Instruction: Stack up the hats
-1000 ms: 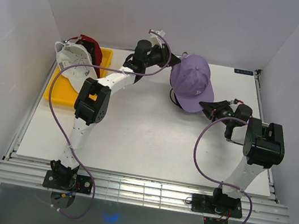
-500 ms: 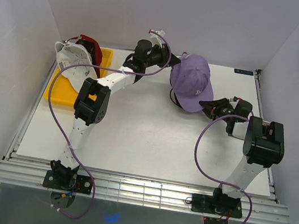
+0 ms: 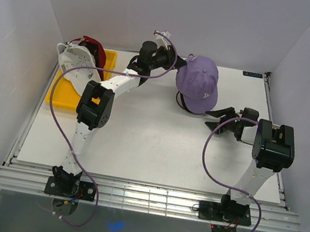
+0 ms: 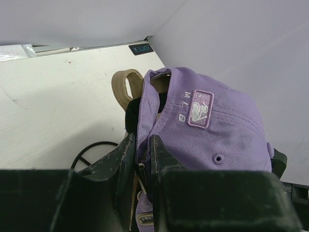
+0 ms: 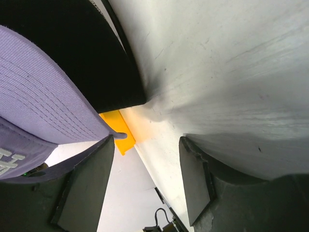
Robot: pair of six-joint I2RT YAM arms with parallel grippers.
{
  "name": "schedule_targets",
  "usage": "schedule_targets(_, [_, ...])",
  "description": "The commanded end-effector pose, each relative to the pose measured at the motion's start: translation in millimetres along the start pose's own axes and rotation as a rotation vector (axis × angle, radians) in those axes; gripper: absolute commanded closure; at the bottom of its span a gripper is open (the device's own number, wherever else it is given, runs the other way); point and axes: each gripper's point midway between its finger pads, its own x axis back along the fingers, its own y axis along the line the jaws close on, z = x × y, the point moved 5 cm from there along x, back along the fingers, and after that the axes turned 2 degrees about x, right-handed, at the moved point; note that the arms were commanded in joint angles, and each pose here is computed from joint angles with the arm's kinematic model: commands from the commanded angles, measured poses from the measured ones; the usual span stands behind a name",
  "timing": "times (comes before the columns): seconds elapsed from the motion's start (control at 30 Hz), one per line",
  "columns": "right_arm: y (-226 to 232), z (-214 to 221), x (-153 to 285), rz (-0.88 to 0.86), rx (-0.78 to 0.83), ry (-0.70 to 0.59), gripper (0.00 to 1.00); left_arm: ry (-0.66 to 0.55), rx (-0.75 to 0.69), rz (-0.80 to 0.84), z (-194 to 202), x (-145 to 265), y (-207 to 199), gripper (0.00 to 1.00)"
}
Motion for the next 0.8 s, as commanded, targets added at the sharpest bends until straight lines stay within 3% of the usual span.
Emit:
schedule_targets(0.0, [-8.2,0.6,1.3,0.057,-0.003,-0.015,0.37,0.037,-0.004,-0.058,-1.6,12.9,-1.7,0.92])
schedule_targets(0.03, [-6.4,1.5,2.4,0.051,0.0,-0.011,0.37,0.034,-0.008,-0.059,-3.3,13.7,-1.9,0.87])
schedule_targets(0.07, [-5.5,1.4,2.6,0.047,0.003,-0.011,0.37,0.03,-0.012,-0.062,-5.0,14.0,-2.7,0.76])
schedule_targets(0.23, [1.6,2.5,5.5,0.027,0.016,-0.005,0.37,-0.011,-0.05,-0.068,-23.5,19.7,-12.4,0.49])
schedule_targets(0.53, [15.1,6.2,12.5,-0.007,0.046,0.014,0.36,-0.103,-0.085,-0.062,-63.4,34.0,-30.0,0.36])
schedule_targets(0.63, [17.7,7.0,14.7,-0.006,0.056,0.015,0.36,-0.144,-0.093,-0.057,-80.6,39.7,-37.2,0.22])
schedule_targets(0.77, [20.7,8.6,17.5,-0.012,0.063,0.015,0.35,-0.19,-0.097,-0.055,-102.5,50.3,-42.2,0.21])
